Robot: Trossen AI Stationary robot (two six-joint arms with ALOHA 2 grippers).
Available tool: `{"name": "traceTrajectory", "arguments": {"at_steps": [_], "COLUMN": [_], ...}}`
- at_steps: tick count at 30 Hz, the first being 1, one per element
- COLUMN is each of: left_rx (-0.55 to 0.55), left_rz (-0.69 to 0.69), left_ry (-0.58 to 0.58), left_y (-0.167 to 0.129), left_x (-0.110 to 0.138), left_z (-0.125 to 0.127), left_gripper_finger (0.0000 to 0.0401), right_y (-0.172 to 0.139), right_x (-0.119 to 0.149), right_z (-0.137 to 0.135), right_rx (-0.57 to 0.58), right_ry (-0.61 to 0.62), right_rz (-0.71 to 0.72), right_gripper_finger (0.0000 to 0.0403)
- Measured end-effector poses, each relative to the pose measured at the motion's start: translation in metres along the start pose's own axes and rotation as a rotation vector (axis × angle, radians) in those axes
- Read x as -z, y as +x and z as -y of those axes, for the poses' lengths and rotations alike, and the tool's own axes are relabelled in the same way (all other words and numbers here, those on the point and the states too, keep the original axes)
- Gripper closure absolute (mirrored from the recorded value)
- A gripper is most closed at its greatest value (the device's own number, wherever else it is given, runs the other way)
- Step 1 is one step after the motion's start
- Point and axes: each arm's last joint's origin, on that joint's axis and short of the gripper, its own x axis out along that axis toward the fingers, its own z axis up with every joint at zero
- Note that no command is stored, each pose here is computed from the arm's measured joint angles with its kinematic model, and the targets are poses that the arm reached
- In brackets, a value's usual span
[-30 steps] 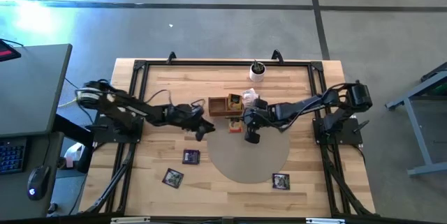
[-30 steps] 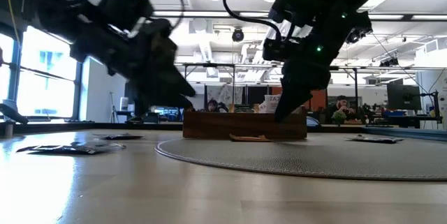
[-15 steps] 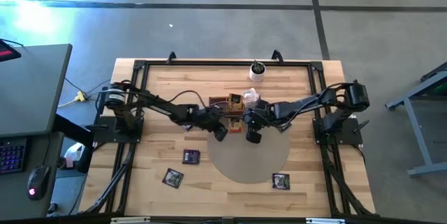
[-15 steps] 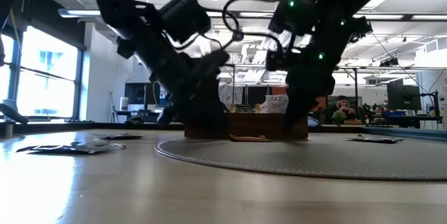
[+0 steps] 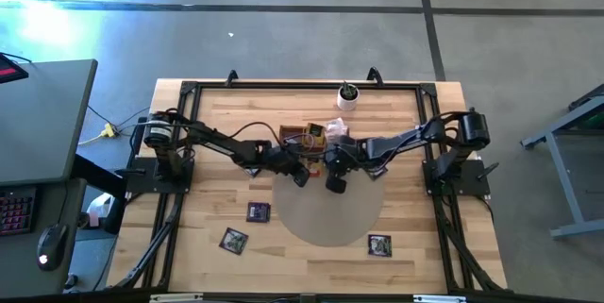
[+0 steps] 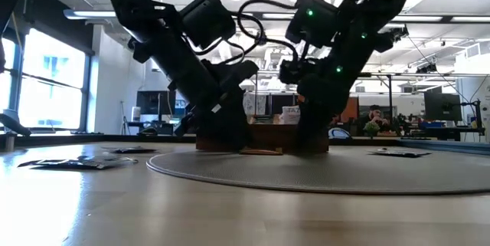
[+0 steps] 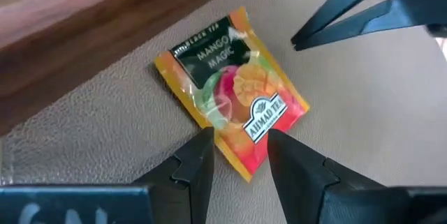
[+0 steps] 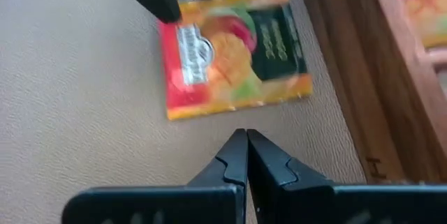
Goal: Pick & Place Tea
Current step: Put the yellow tea bag into the middle section of the wooden organizer
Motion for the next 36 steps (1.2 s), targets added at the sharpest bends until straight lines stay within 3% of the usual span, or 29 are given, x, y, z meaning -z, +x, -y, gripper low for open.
{"name": "traceTrajectory", "arguments": {"at_steps": [7, 29, 36], "left_rx": [-0.040, -0.020, -0.013], "left_rz": [-0.025, -0.027, -0.017], "left_ry": [0.006, 0.002, 0.001], "left_y": [-0.001, 0.006, 0.008], "left_x": [0.003, 0.005, 0.005], "left_z": [-0.003, -0.003, -0.004], "left_gripper_finger": [0.0268, 0.0269, 0.0301], "right_y": [0.000, 0.009, 0.016], "right_x": [0.000, 0.000, 0.002], "right_z": [-0.001, -0.002, -0.001], "right_rx": [-0.004, -0.023, 0.002], "right_ry": [-0.028, -0.009, -0.075], "right_rz": [0.005, 0.015, 0.014], "right_gripper_finger": [0.0403, 0.0403, 0.0403]}}
